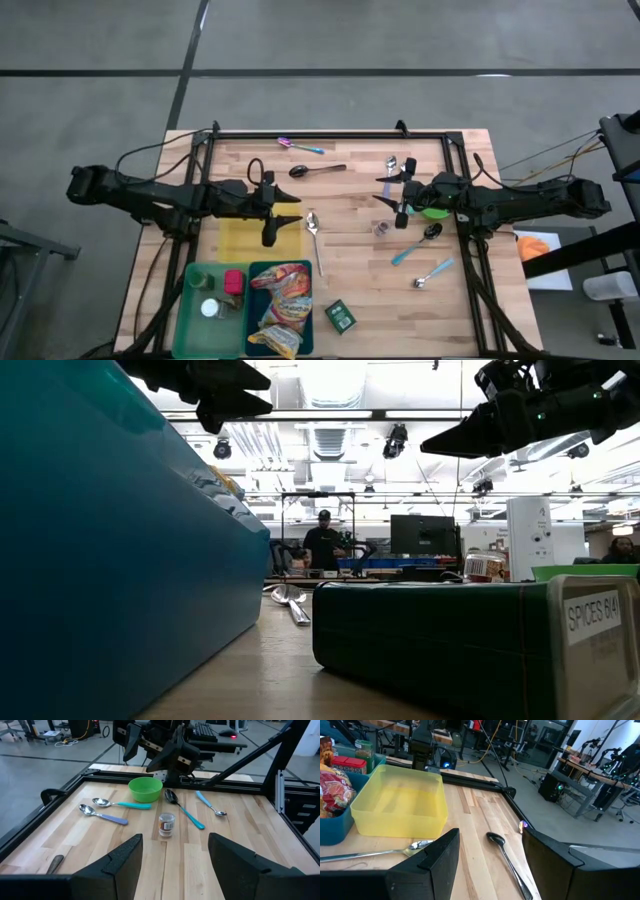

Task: Pick & Place Food Item
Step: Put the brown spice bottle into the green bin

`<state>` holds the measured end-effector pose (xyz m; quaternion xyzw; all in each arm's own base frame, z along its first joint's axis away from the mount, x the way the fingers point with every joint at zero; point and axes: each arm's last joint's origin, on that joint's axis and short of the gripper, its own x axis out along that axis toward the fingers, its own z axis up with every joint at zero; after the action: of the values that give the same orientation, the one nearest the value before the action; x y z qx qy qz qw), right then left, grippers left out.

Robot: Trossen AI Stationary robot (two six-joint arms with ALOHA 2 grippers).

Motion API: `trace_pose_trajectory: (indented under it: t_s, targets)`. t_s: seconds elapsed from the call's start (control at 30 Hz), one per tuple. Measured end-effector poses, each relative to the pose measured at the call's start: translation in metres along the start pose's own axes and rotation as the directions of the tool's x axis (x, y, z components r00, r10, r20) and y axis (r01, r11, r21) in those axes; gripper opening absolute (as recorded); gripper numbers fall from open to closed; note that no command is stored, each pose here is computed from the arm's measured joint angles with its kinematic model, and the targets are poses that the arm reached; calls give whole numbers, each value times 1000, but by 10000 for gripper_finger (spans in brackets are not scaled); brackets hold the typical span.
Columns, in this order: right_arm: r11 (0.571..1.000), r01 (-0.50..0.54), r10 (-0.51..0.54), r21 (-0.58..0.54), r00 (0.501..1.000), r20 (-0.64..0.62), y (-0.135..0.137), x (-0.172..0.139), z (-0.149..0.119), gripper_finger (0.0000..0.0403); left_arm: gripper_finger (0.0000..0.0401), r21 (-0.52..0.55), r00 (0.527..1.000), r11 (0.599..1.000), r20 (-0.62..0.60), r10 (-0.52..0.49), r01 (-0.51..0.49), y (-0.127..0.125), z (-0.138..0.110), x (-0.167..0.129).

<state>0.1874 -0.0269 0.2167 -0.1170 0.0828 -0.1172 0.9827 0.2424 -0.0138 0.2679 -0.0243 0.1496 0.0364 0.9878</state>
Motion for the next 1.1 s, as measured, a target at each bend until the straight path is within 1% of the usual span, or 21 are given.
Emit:
trace_pose_trajectory:
  t_s: [0.63, 0.67, 0.73, 0.8, 0.87, 1.1]
  targets:
    - [1000, 0, 0, 8, 1000, 2, 0, 0, 0, 215, 229, 1, 1000, 1000, 0, 0, 0, 0, 0, 0]
    - [999, -1, 1, 35, 1000, 3, 0, 0, 0, 215, 229, 1, 1000, 1000, 0, 0, 0, 0, 0, 0]
    - [990, -6, 6, 142, 1000, 6, 0, 0, 1, 215, 229, 1, 1000, 1000, -1, 0, 0, 0, 0, 0]
    - [965, -3, 2, 262, 1000, 4, 0, 0, 0, 215, 229, 2, 1000, 1000, 0, 0, 0, 0, 0, 0]
    - [942, 1, -2, 335, 1000, 2, 0, 0, 0, 215, 229, 3, 1000, 1000, -1, 0, 0, 0, 0, 0]
    - [931, 4, -5, 365, 1000, 2, 0, 0, 0, 215, 229, 3, 1000, 1000, -3, 0, 0, 0, 0, 0]
